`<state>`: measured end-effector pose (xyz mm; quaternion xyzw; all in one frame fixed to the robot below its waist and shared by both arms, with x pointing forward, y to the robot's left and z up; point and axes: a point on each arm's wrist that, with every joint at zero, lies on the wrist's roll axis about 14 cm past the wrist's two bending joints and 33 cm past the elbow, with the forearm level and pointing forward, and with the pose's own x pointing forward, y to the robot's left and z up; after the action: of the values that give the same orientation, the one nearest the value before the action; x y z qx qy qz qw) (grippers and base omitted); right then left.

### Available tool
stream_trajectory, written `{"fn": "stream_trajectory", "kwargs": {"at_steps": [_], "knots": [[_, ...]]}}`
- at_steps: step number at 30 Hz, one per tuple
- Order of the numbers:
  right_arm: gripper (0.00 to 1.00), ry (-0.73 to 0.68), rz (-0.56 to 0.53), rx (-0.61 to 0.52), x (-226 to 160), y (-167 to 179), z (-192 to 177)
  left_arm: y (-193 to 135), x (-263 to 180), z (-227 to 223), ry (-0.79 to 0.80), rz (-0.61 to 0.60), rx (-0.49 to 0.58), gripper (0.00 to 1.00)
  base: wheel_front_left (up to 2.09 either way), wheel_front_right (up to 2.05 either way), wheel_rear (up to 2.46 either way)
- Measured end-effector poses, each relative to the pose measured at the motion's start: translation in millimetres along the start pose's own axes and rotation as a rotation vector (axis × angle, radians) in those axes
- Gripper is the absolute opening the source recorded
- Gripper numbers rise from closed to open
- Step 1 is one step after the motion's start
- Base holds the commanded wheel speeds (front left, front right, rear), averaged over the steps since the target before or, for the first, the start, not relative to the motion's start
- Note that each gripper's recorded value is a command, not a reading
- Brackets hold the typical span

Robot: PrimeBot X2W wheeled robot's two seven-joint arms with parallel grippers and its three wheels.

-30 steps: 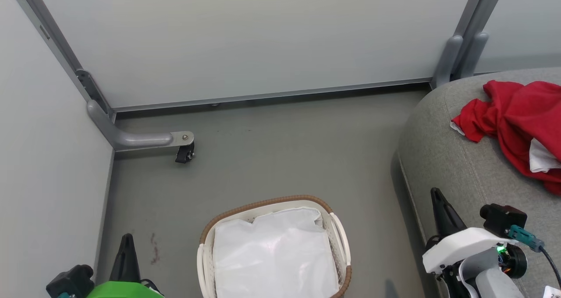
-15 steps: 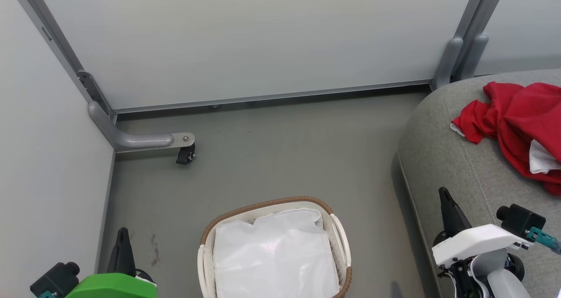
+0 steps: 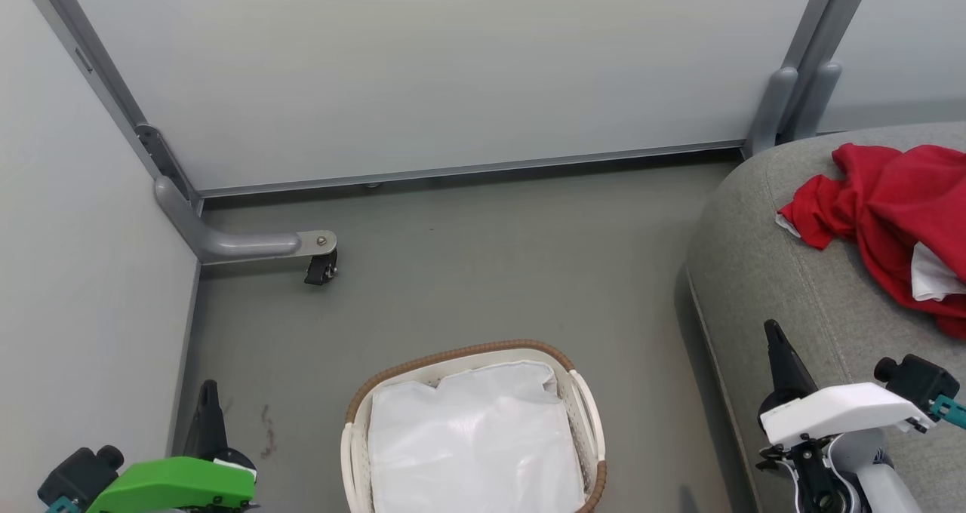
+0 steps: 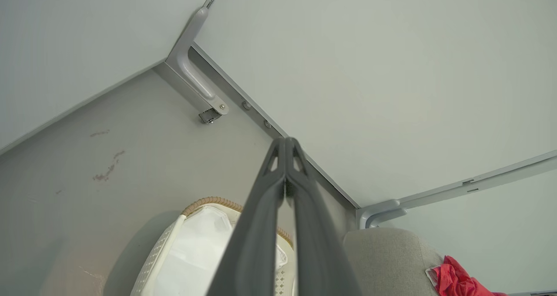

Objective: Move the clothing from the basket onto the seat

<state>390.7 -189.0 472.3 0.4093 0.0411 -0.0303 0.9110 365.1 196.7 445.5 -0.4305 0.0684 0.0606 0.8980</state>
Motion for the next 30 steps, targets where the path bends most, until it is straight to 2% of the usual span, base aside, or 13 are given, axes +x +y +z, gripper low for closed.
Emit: {"fn": "stream_trajectory", "kwargs": {"at_steps": [30], "knots": [[0.0, -0.01, 0.019, 0.332, -0.5, 5.5, 12.5, -16.6, 7.2, 15.2, -0.009, -0.048, -0.311, 0.0, 0.0, 0.0, 0.0]]}}
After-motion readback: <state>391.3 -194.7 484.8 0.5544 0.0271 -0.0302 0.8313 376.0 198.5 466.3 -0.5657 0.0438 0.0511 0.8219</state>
